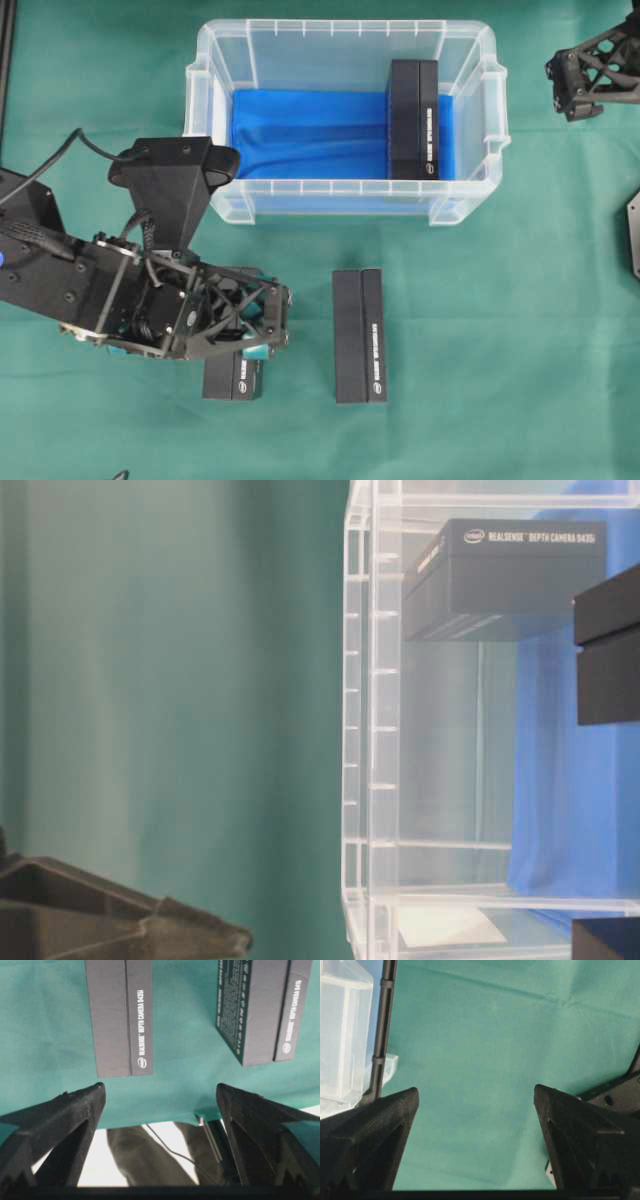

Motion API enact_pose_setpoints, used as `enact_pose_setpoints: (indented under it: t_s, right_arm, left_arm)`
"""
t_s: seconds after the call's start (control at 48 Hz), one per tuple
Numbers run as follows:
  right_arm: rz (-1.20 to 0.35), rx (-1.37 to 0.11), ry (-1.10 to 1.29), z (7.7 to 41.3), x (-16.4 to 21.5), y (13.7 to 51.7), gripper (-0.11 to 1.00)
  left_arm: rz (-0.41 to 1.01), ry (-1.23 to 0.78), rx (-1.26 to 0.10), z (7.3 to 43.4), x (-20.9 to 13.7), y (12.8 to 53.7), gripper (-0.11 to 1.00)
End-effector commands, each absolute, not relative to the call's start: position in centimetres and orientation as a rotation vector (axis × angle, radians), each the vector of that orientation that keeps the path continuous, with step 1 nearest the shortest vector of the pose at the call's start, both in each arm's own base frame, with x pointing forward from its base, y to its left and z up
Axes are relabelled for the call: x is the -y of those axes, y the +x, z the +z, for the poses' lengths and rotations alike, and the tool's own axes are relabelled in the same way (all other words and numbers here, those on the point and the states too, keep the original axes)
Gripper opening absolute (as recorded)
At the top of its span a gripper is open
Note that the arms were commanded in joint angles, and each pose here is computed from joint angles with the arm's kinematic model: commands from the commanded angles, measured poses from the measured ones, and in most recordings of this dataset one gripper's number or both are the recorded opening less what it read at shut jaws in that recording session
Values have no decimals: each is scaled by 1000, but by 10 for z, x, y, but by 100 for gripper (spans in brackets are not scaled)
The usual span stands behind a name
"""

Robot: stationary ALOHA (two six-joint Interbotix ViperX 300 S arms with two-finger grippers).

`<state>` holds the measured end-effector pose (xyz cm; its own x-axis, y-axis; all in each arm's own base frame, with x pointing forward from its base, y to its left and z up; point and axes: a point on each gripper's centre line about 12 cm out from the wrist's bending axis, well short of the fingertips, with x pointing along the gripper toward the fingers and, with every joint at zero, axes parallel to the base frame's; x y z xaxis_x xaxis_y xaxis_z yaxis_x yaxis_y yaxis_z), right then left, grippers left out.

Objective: Take out the box from the case.
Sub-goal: 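Carry the box forward and lower it onto the table left of the first box, then open the left gripper and withdraw it to the upper left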

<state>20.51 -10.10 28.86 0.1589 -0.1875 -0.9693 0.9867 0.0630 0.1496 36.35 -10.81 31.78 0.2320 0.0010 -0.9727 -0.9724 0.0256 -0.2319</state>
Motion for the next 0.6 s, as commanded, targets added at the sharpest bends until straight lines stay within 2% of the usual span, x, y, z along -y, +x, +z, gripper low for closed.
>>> enact_pose_setpoints:
  t_s: [0.0, 0.271, 0.584]
  right_arm:
    - [-1133, -954, 1102, 296, 101, 206, 90]
    - [-1131, -953, 1101, 297, 101, 205, 90]
    - [-1131, -951, 1102, 297, 101, 205, 90]
  left_arm:
    - [996, -1310, -1022, 333, 106, 361, 97]
    - [997, -1304, -1026, 335, 104, 351, 97]
    - [995, -1283, -1050, 337, 101, 301, 97]
